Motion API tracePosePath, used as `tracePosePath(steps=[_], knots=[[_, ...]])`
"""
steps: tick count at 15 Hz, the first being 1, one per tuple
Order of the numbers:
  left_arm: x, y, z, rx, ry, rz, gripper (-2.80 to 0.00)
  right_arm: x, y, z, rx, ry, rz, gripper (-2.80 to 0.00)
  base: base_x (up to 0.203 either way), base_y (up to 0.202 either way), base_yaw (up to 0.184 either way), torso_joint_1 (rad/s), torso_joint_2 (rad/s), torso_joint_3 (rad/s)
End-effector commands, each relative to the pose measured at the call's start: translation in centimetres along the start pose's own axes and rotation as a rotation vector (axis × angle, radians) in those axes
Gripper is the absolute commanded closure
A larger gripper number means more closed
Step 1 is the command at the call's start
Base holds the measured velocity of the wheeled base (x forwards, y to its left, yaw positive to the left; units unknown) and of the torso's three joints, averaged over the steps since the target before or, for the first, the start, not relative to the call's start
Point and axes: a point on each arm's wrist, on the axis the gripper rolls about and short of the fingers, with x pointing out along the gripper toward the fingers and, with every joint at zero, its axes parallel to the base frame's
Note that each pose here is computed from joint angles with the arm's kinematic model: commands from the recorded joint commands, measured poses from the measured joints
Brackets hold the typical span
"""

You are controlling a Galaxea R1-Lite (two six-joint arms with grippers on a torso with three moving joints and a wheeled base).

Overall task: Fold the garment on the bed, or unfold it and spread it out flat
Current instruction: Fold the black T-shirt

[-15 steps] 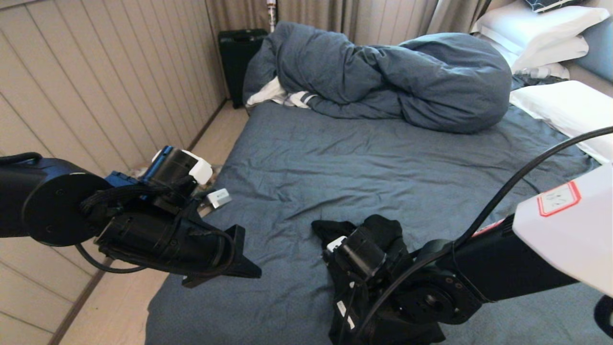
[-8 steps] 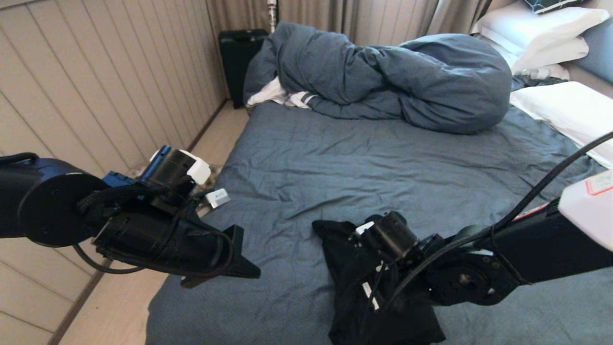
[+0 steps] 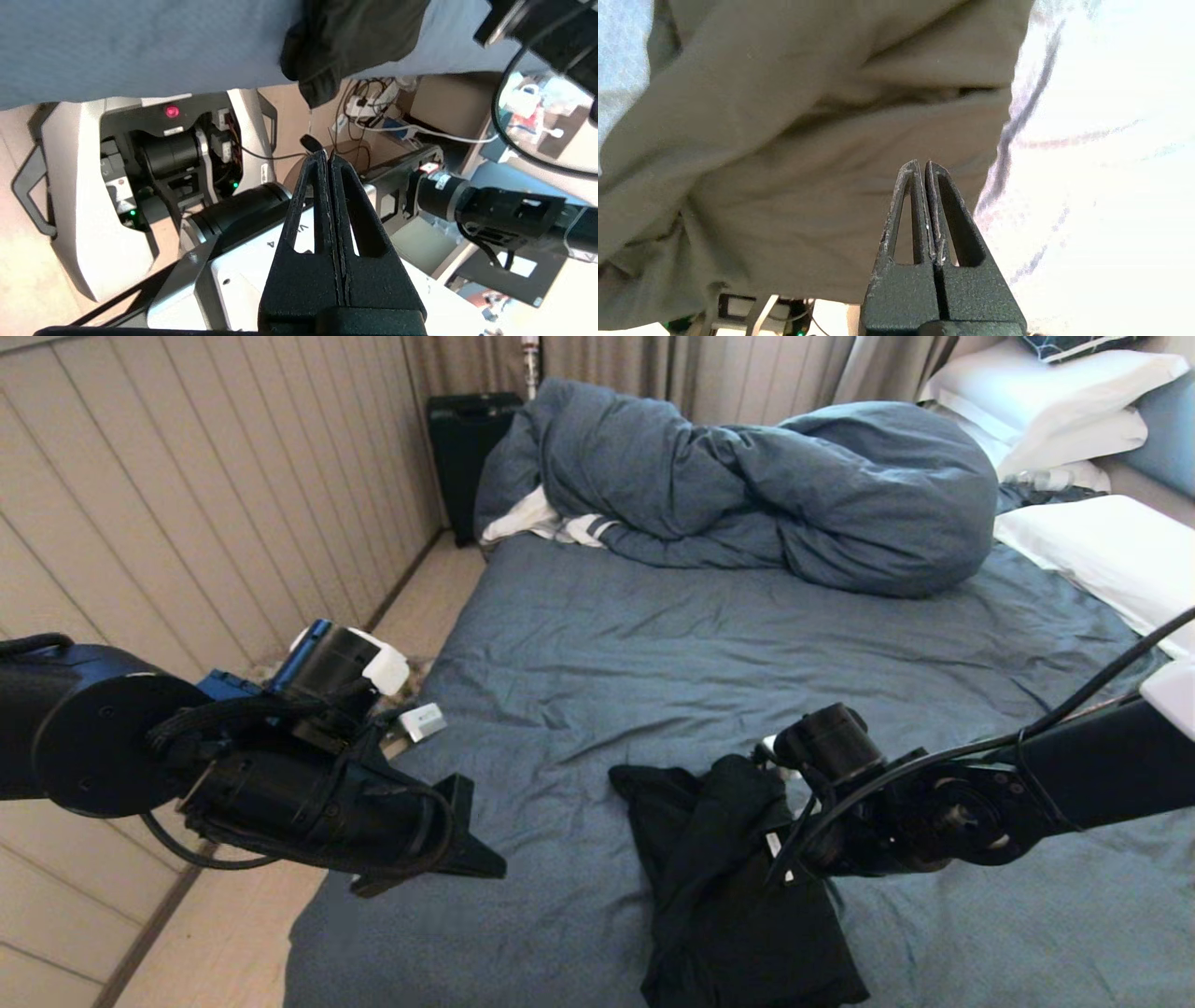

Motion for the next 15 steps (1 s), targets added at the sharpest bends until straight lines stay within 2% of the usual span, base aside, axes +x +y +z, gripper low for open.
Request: tracePosePath(steps=[1, 3, 6, 8, 12, 15], knots=[[0.0, -0.1, -0.1, -0.002, 0.004, -0.003, 0.00, 0.7, -1.0, 0.6, 0.026, 0.000, -0.023, 0.00, 0.000, 0.000, 0.000, 0.000, 0.00, 0.000], [0.0, 0.0, -0.1, -0.003, 0.005, -0.002, 0.00, 2.7, -3.4, 2.1, 0.084, 0.004, -0.072, 0.00, 0.000, 0.000, 0.000, 0.000, 0.00, 0.000], [0.0, 0.0, -0.1, -0.003, 0.005, -0.002, 0.00, 4.1, -4.0, 3.3, 0.098, -0.004, -0.085, 0.00, 0.000, 0.000, 0.000, 0.000, 0.00, 0.000], [0.1, 0.0, -0.1, -0.003, 0.008, -0.001, 0.00, 5.2, -4.2, 4.1, 0.072, -0.008, -0.091, 0.00, 0.000, 0.000, 0.000, 0.000, 0.00, 0.000], [0.5, -0.2, -0.3, 0.005, 0.024, -0.002, 0.00, 6.6, -3.8, 4.8, 0.063, -0.008, -0.088, 0.00, 0.000, 0.000, 0.000, 0.000, 0.00, 0.000], [0.4, -0.3, -0.4, 0.007, 0.023, -0.003, 0.00, 8.1, -1.8, 6.1, 0.033, -0.008, -0.065, 0.00, 0.000, 0.000, 0.000, 0.000, 0.00, 0.000]])
